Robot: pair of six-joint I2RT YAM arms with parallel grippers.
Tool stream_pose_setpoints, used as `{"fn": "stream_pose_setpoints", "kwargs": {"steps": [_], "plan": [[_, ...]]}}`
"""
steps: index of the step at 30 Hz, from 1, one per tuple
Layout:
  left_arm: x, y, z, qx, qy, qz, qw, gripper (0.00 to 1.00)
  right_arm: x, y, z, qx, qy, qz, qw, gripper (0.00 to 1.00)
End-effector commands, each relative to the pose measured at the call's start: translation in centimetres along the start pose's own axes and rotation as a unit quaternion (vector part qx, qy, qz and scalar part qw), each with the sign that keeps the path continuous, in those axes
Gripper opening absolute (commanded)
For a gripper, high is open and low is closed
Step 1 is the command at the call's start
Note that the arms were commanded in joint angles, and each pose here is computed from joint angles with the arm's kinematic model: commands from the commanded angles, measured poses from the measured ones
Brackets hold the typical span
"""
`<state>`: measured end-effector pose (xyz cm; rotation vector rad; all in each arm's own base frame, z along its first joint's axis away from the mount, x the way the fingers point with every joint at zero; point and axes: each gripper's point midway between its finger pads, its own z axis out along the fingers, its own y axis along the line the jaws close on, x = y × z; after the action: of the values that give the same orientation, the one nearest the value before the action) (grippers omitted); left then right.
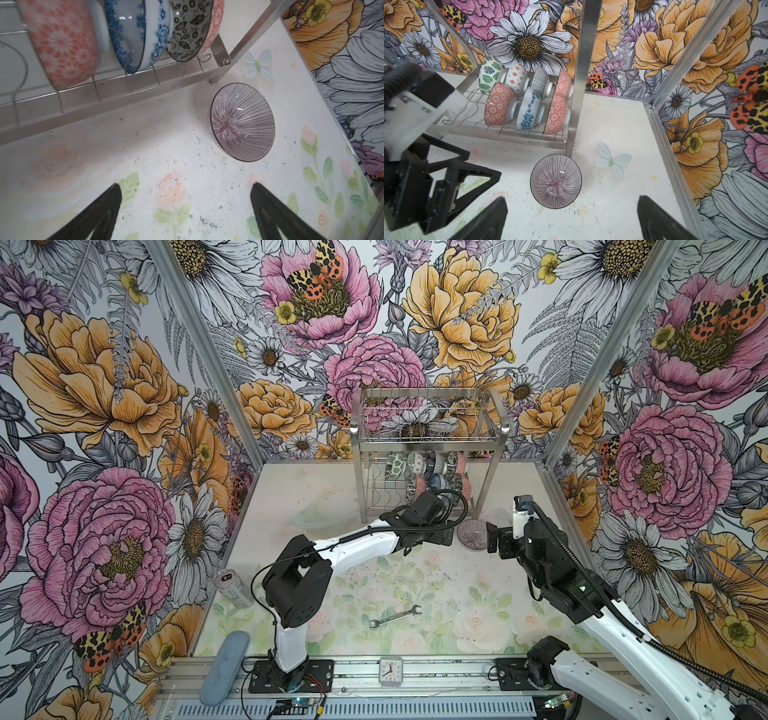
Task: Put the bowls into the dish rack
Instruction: 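Reach the left gripper to the purple-striped bowl and grip its rim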
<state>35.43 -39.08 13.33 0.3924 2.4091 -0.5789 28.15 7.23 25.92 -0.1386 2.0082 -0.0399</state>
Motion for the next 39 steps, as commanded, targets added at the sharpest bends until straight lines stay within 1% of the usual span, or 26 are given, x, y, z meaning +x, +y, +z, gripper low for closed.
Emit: {"fn": "stream_pose_setpoints", "kwargs": {"steps": [1, 4, 7, 10, 12, 16, 18, 21, 25, 28, 32, 36, 39], "plan": [[-0.7, -1.8, 1.9, 0.049, 0.011, -0.01, 0.999, 0.99, -0.8, 0.4, 0.2, -0.025, -0.017, 0.029, 0.999, 1.0], [-0.4, -2.6, 3.9, 0.071, 0.03, -0.007, 0.997, 0.99, -0.8, 0.4, 0.3, -0.029, -0.02, 0.021, 0.999, 1.0], [-0.6, -2.7, 5.3, 0.075, 0.036, -0.004, 0.997, 0.98, -0.9, 1.0, -0.1, -0.053, -0.029, 0.017, 0.998, 1.0], [-1.1, -2.1, 6.4, 0.056, 0.036, 0.005, 0.998, 0.95, -1.3, 1.6, -0.6, -0.075, -0.042, 0.011, 0.996, 1.0], [-1.4, -1.7, 7.1, 0.04, 0.037, 0.016, 0.998, 0.94, -1.4, 1.5, -0.8, -0.076, -0.045, 0.006, 0.996, 1.0], [-1.7, -1.3, 8.5, 0.033, 0.048, 0.023, 0.998, 0.88, -1.4, 1.6, -0.6, -0.074, -0.044, 0.004, 0.996, 1.0], [-1.7, -1.3, 9.1, 0.037, 0.053, 0.024, 0.998, 0.84, -1.3, 1.4, -0.3, -0.069, -0.04, 0.004, 0.997, 1.0], [-1.3, -1.3, 10.1, 0.053, 0.066, 0.02, 0.996, 0.8, -1.0, 1.3, 0.2, -0.063, -0.035, 0.003, 0.997, 1.0], [-1.0, -1.4, 10.8, 0.068, 0.076, 0.018, 0.995, 0.75, -0.8, 1.4, 0.7, -0.063, -0.032, 0.003, 0.997, 1.0], [-1.1, -1.9, 11.0, 0.08, 0.078, 0.025, 0.993, 0.74, -0.9, 1.4, 1.1, -0.062, -0.03, 0.001, 0.998, 1.0], [-0.7, -2.2, 11.3, 0.09, 0.084, 0.026, 0.992, 0.66, -0.4, 1.4, 2.0, -0.062, -0.02, 0.001, 0.998, 1.0], [-0.1, -2.4, 11.7, 0.098, 0.094, 0.024, 0.991, 0.64, -0.1, 1.4, 2.5, -0.064, -0.017, 0.006, 0.998, 1.0], [0.5, -2.5, 12.2, 0.105, 0.103, 0.02, 0.989, 0.57, -0.2, 1.3, 2.6, -0.063, -0.018, 0.009, 0.998, 1.0]]}}
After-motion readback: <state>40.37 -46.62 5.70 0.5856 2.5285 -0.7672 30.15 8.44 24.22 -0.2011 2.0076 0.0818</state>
